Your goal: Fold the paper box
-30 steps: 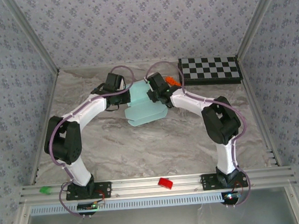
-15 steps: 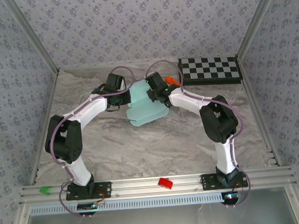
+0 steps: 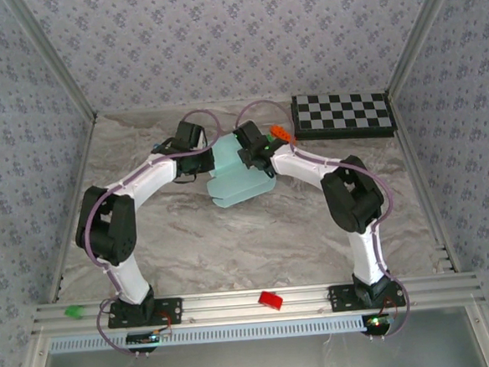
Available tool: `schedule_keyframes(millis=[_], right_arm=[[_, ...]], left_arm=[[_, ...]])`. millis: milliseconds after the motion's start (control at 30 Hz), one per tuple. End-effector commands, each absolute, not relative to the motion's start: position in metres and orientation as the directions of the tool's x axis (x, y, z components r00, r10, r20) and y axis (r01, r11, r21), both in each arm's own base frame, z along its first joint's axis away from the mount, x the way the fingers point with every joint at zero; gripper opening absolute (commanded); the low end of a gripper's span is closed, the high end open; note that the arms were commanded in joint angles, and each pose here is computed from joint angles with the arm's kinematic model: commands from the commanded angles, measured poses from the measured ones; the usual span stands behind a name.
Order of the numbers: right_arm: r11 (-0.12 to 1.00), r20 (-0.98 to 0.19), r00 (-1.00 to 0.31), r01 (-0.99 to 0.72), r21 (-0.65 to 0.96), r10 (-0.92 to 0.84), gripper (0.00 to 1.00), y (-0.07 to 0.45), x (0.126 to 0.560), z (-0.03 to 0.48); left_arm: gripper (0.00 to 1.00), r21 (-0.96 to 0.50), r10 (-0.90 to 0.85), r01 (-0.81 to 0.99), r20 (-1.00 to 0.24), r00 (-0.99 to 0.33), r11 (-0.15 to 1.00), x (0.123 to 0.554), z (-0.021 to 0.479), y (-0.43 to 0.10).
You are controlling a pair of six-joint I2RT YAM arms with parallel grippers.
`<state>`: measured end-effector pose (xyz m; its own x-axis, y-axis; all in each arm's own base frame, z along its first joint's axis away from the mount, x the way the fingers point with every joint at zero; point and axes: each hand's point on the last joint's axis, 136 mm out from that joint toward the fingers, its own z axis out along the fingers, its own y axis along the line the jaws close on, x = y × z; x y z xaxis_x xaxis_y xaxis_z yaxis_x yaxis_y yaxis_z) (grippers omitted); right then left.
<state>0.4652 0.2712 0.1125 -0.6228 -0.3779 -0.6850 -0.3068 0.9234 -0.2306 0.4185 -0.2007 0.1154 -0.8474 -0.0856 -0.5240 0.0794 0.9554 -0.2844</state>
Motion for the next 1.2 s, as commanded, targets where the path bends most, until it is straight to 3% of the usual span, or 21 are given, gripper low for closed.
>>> schedule_keyframes(millis=[0, 133, 367, 600, 767, 1000, 1167], right_arm=[[0.891, -0.588, -0.679, -0.246, -0.381, -0.439, 0.00, 0.237, 0.462, 0.091], [0.899, -0.589, -0.681, -0.293, -0.326, -0.435, 0.01, 0.247, 0.458, 0.092], [0.917, -0.621, -0.680, -0.352, -0.188, -0.389, 0.16, 0.269, 0.451, 0.103], [0.920, -0.624, -0.684, -0.355, -0.167, -0.377, 0.30, 0.272, 0.450, 0.111], [0.923, -0.631, -0.687, -0.358, -0.137, -0.360, 0.33, 0.274, 0.447, 0.118], [0.936, -0.663, -0.689, -0.346, -0.054, -0.293, 0.53, 0.281, 0.447, 0.132], [0.947, -0.689, -0.686, -0.321, -0.004, -0.235, 0.58, 0.281, 0.453, 0.144]], left_arm=[[0.00, -0.268, -0.078, 0.086, -0.548, -0.833, 0.960, 0.424, 0.130, -0.198], [0.00, -0.271, -0.079, 0.086, -0.545, -0.835, 0.959, 0.424, 0.130, -0.199], [0.00, -0.274, -0.082, 0.085, -0.544, -0.835, 0.958, 0.425, 0.130, -0.199], [0.00, -0.271, -0.083, 0.082, -0.544, -0.835, 0.959, 0.425, 0.131, -0.199], [0.00, -0.269, -0.082, 0.079, -0.541, -0.837, 0.960, 0.425, 0.129, -0.199], [0.00, -0.271, -0.081, 0.080, -0.536, -0.840, 0.959, 0.425, 0.127, -0.199], [0.00, -0.272, -0.080, 0.081, -0.533, -0.843, 0.959, 0.424, 0.126, -0.200]])
